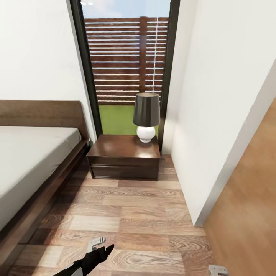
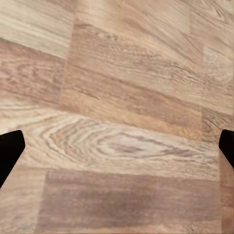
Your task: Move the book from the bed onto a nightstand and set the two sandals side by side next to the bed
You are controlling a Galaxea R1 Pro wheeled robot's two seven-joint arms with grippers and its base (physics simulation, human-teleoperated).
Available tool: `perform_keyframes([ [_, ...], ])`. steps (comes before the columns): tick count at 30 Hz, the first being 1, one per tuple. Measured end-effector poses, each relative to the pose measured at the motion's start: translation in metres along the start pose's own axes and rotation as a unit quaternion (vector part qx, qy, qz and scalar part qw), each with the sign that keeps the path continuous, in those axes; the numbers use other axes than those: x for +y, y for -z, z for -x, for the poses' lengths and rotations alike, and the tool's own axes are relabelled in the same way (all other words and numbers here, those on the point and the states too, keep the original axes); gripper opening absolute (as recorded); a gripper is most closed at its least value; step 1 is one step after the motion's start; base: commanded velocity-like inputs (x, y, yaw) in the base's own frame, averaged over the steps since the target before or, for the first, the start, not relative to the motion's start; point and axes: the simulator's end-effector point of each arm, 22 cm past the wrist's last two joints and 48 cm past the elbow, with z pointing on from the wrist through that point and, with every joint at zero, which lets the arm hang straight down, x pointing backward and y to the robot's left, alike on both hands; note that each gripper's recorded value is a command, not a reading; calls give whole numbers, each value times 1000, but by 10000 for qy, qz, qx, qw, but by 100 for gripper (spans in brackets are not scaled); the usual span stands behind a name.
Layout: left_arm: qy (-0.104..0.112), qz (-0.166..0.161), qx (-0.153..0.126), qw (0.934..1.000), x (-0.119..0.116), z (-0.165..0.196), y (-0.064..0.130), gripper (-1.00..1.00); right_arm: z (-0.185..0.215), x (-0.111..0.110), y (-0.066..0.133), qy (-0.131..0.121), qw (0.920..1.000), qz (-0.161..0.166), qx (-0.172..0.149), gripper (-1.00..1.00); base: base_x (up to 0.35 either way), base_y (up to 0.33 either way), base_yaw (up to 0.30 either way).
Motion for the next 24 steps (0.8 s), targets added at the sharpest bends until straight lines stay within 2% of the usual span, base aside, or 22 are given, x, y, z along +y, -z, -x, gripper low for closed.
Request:
perform_keyframes([
  [7, 0, -1, 2, 10000, 0, 0, 0, 100, 0, 0, 0, 0, 10000, -1, 2, 100, 223, 0, 181],
  [24, 2, 2, 2, 10000, 0, 0, 0, 100, 0, 0, 0, -2, 10000, 0, 6, 100, 8, 0, 286],
])
